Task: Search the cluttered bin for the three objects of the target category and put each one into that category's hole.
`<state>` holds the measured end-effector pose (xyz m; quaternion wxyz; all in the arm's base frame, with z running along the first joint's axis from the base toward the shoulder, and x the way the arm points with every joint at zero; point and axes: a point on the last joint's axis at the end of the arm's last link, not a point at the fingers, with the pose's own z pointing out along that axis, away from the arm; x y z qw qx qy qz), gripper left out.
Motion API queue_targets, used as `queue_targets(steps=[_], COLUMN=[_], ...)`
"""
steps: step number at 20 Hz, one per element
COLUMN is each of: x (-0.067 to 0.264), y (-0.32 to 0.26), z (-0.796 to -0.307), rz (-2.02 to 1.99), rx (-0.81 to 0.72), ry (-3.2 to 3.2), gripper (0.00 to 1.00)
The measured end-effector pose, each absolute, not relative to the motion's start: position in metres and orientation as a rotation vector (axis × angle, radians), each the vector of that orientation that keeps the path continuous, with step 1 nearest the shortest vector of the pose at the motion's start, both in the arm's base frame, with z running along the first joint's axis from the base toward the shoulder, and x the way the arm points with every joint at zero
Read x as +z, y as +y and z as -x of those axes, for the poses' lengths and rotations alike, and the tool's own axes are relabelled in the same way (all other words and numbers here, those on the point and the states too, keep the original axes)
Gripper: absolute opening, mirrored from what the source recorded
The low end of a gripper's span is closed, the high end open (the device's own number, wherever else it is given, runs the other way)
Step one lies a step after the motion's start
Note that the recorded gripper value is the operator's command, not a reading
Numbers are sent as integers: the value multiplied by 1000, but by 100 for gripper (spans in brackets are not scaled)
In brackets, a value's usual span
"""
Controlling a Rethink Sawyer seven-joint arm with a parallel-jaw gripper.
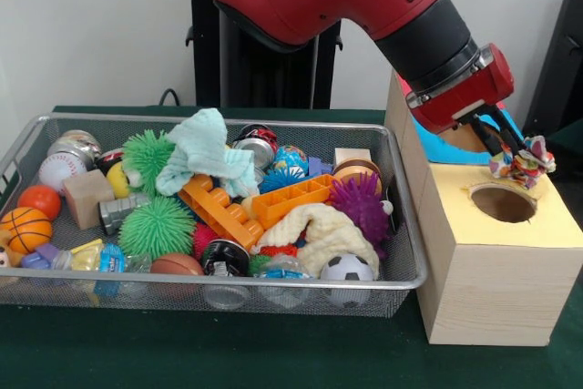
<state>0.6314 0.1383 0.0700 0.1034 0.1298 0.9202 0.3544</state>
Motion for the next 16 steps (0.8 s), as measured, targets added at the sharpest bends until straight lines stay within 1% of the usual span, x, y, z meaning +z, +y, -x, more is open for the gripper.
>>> queue_targets(steps=[9, 16], x=[66, 67], y=[137, 135], z=[-626, -626], rz=[-341, -305], rx=[1037, 999], ry=[2704, 2674], gripper=[0, 0])
